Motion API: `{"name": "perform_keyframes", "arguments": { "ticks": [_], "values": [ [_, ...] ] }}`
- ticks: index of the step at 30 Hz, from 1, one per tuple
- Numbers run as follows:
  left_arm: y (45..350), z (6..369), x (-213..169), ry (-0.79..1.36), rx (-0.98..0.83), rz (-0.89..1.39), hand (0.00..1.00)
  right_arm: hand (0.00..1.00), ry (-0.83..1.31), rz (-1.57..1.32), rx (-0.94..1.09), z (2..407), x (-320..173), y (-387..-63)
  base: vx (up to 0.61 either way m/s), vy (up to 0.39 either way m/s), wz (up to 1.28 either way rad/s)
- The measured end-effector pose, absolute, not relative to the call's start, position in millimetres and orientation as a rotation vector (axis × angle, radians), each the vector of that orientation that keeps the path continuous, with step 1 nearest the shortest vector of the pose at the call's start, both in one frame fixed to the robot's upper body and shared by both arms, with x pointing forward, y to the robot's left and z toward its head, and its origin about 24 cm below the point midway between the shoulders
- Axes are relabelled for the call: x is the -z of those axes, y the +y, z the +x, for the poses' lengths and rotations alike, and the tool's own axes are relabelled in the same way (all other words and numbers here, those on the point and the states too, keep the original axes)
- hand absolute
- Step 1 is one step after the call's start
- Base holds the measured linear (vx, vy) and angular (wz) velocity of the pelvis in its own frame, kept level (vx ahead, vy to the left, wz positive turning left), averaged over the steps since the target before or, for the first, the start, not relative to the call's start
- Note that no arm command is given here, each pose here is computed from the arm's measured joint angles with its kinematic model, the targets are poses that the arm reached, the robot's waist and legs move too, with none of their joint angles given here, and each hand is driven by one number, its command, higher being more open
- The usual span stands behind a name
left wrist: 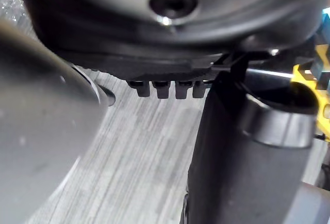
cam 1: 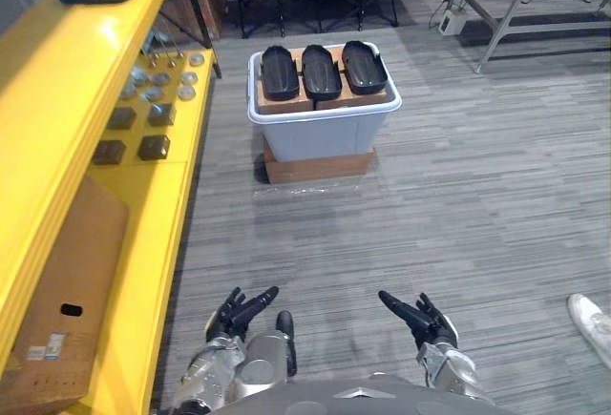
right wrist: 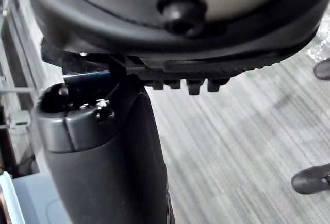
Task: Walk over and take three plastic housings, then place them on the shelf
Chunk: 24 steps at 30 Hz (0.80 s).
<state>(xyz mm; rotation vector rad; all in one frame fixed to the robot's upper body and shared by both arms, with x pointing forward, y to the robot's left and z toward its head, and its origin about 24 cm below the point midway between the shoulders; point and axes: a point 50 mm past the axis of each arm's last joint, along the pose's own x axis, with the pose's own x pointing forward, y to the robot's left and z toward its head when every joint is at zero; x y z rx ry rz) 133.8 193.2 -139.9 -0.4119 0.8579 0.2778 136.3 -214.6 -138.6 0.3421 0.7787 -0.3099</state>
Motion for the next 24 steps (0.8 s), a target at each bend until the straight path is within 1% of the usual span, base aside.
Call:
{"name": "perform_keyframes", "arguments": {
  "ticks": [2,4,5,7,10,14,15,17,20,24],
  "values": [
    [200,126,144,0.894,-0.283,-0.377,1.00,1.00,0.779,0.338,0.292,139,139,-210,0.44,0.179,-0.13],
    [204,125,143,0.895,-0.293,-0.357,1.00,1.00,0.822,0.323,0.280,132,144,-206,0.42,0.095,0.07],
    [203,122,144,0.896,-0.291,-0.349,1.00,1.00,0.850,0.307,0.275,126,147,-203,0.41,0.065,0.11],
    [200,127,142,0.882,-0.268,-0.342,1.00,1.00,0.825,0.296,0.276,130,145,-205,0.39,0.000,0.22],
    [197,150,133,0.820,-0.217,-0.339,1.00,1.00,0.807,0.280,0.274,140,141,-205,0.39,-0.104,0.29],
    [210,145,133,0.834,-0.252,-0.357,1.00,1.00,0.856,0.268,0.241,128,147,-196,0.36,-0.253,0.16],
    [200,144,136,0.853,-0.246,-0.398,1.00,1.00,0.874,0.240,0.249,128,147,-205,0.36,-0.273,0.20],
    [189,143,139,0.860,-0.231,-0.445,1.00,1.00,0.877,0.227,0.264,127,146,-214,0.31,-0.230,0.09],
    [177,138,144,0.895,-0.230,-0.477,1.00,1.00,0.880,0.226,0.259,130,145,-215,0.24,-0.243,0.07],
    [179,142,141,0.849,-0.267,-0.491,1.00,1.00,0.924,0.253,0.266,117,151,-216,0.24,-0.171,0.16]
  ]
}}
